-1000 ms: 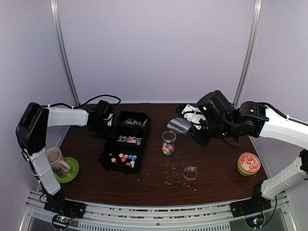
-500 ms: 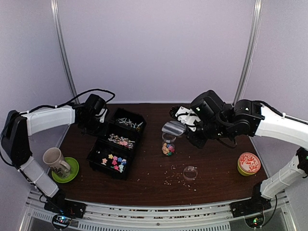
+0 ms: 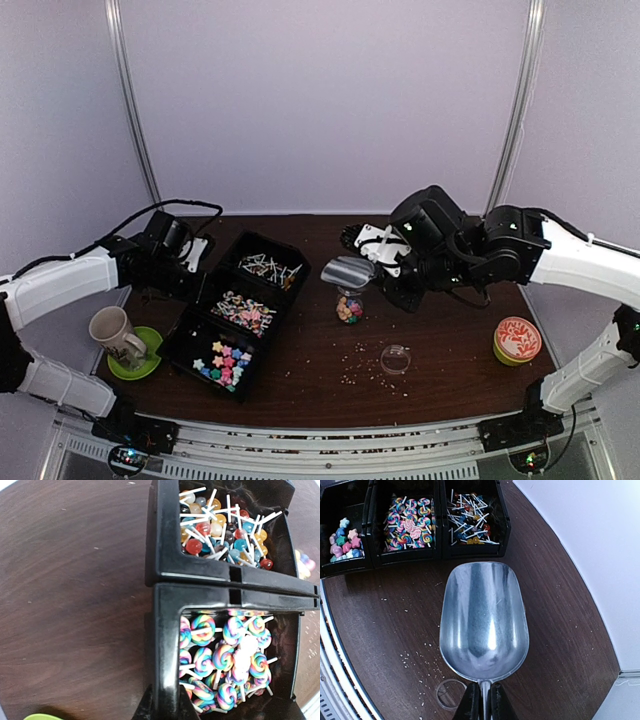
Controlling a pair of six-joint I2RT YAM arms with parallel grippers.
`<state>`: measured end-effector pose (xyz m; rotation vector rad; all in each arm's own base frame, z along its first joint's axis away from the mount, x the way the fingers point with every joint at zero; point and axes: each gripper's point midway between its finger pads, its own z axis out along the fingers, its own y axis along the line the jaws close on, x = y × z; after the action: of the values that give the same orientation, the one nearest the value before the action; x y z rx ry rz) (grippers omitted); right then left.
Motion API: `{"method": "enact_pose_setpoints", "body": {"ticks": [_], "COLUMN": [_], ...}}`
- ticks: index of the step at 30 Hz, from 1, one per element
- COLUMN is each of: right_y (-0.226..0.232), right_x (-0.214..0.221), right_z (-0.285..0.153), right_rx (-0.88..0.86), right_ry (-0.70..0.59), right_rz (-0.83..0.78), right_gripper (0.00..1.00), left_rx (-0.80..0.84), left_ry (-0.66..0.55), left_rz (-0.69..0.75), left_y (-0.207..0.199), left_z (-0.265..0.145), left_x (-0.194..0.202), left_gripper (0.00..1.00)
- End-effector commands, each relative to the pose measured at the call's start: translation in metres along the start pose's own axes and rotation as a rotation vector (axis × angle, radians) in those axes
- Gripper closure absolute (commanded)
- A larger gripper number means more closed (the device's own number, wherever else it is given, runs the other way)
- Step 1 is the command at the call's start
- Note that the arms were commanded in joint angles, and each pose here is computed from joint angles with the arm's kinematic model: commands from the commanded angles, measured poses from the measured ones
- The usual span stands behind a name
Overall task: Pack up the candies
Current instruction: Adjust the fake candies in the storage box.
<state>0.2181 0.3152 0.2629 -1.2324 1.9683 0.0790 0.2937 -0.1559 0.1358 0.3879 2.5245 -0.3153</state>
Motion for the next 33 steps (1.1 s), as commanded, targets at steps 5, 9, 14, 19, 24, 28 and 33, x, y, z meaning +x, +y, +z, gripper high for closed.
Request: {"method": "enact_pose_setpoints", "body": {"ticks": [5,9,14,19,24,28,33], "right_y": [-0.001,-0.002,-0.006,-0.008,-0.007,-0.006,-0.001], "right_x": [-0.028,-0.030,-0.032,-0.033,-0.032,-0.030,-0.029], "right_z": [-0.034,-0.043,-0.056,-0.063,-0.060,-0.055,-0.044], "right_rx": [-0.045,-0.054,-0.054,-0.052,-0.056,-0.053,-0.062], "right_ry": [-0.164,-0.204,-0.256,-0.281,-0.267,-0.244,-0.200], "right_rz": [0.030,0.044,0.065,0.076,0.074,0.065,0.049], "right_gripper": [1.00,1.00,1.00,1.00,1.00,1.00,1.00], "left_rx": [0.433,0.646,0.819,0.996,1.057,0.802,0.587], "left_ry": [-0.335,-0.382,-0.400,-0.451,-0.434,-0.299,-0.231], "left_rz": [-0.019,-0.160,-0.297,-0.363,-0.420,-0.404,-0.287], "left_y": [-0.060,-0.063,-0.066,-0.075,-0.076,-0.060,-0.047], "left_z": [-0.043,-0.044,-0.035,-0.039,-0.029,0.006,0.004], "left_x": [-0.064,-0.067,-0.062,-0.065,-0.067,-0.050,-0.048], "left_gripper": [1.00,1.00,1.00,1.00,1.00,1.00,1.00]}}
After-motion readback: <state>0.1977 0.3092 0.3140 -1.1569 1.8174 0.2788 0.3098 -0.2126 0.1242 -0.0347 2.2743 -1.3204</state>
